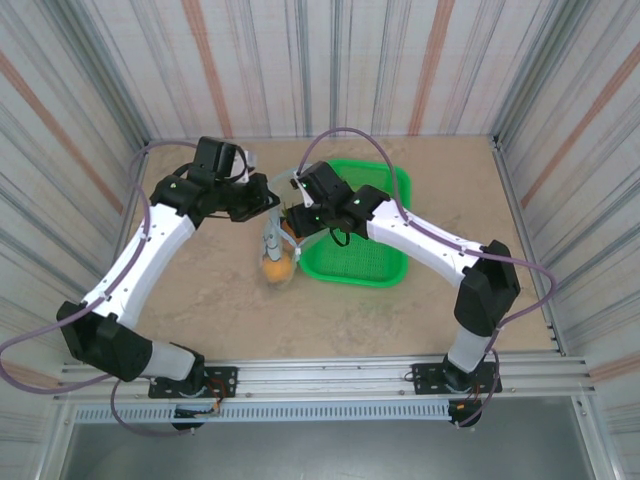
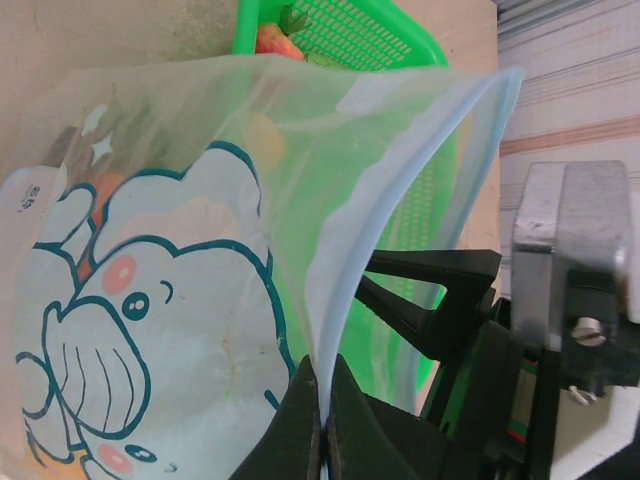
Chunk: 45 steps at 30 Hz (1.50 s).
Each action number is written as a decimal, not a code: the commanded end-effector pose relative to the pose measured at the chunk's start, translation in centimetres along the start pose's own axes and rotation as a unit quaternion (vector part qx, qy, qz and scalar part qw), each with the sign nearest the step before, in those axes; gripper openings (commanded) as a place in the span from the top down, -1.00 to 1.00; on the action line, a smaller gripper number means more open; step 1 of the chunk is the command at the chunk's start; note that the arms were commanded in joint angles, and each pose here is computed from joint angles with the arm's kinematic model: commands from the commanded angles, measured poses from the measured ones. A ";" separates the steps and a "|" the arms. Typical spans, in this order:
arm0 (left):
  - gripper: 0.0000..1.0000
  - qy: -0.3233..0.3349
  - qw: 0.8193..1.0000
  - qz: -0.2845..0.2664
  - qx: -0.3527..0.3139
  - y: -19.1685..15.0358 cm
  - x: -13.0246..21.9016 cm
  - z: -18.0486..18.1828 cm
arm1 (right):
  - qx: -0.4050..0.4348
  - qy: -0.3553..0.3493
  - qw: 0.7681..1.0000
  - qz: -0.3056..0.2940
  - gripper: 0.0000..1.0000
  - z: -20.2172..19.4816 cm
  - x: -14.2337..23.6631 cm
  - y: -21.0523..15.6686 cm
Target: Place the food in the zip-top bag and seal the zipper
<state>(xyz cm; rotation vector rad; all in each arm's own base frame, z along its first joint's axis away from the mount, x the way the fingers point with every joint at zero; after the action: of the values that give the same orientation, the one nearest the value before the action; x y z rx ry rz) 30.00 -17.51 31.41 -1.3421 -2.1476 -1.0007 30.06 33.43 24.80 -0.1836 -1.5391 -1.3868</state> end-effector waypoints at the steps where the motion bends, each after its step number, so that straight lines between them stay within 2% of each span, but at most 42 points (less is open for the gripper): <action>1: 1.00 -0.008 1.000 -0.021 -0.016 0.3 1.7 -0.7 | -0.014 0.013 1.000 -0.006 -0.43 0.8 1.1 0.8; 12: 1.00 0.002 1.000 -0.018 -0.011 0.1 1.5 -0.2 | -0.006 0.035 0.999 -0.038 -0.39 1.4 3.9 2.3; 20: 1.00 0.007 1.000 -0.019 -0.005 -0.3 1.8 0.2 | 0.001 0.016 0.993 -0.116 -0.37 0.5 9.5 5.3; 26: 1.00 0.011 1.000 -0.015 -0.001 -0.8 1.7 0.6 | -0.038 -0.001 0.989 -0.146 -0.37 -1.8 12.1 5.2; 30: 1.00 0.010 1.000 -0.011 0.000 -0.9 1.5 0.6 | -0.113 -0.038 0.985 -0.128 -0.37 -6.1 11.0 3.1; 33: 1.00 0.010 1.000 -0.008 -0.001 -1.1 1.4 0.5 | -0.184 -0.074 0.975 -0.102 -0.37 -10.2 9.2 0.8; 36: 1.00 0.009 1.000 -0.005 -0.003 -1.4 1.4 0.5 | -0.218 -0.094 0.969 -0.065 -0.37 -12.7 7.0 -1.0; 42: 1.00 0.010 1.000 -0.003 -0.003 -2.0 1.5 0.9 | -0.231 -0.076 0.970 0.016 -0.43 -14.4 1.4 -2.4; 45: 1.00 0.011 1.000 0.001 -0.001 -2.3 1.3 1.2 | -0.247 -0.060 0.967 0.036 -0.48 -14.6 -1.2 -2.0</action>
<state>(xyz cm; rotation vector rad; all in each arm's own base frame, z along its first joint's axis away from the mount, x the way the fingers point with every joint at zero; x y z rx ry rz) 28.33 -16.53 30.64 -1.3171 -2.1312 -1.0075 36.41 20.27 20.42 -0.6385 -1.3314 -1.6997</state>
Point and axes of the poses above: each hand's point on the last joint's axis, 136 mm out from that joint toward the fingers, its own x axis back along the fingers, its own z axis along the line the jaws close on, y = z × x, the point moved 5 cm from there along x, back along the fingers, and after that the axes turned 1 degree about x, right-handed, at the moved point
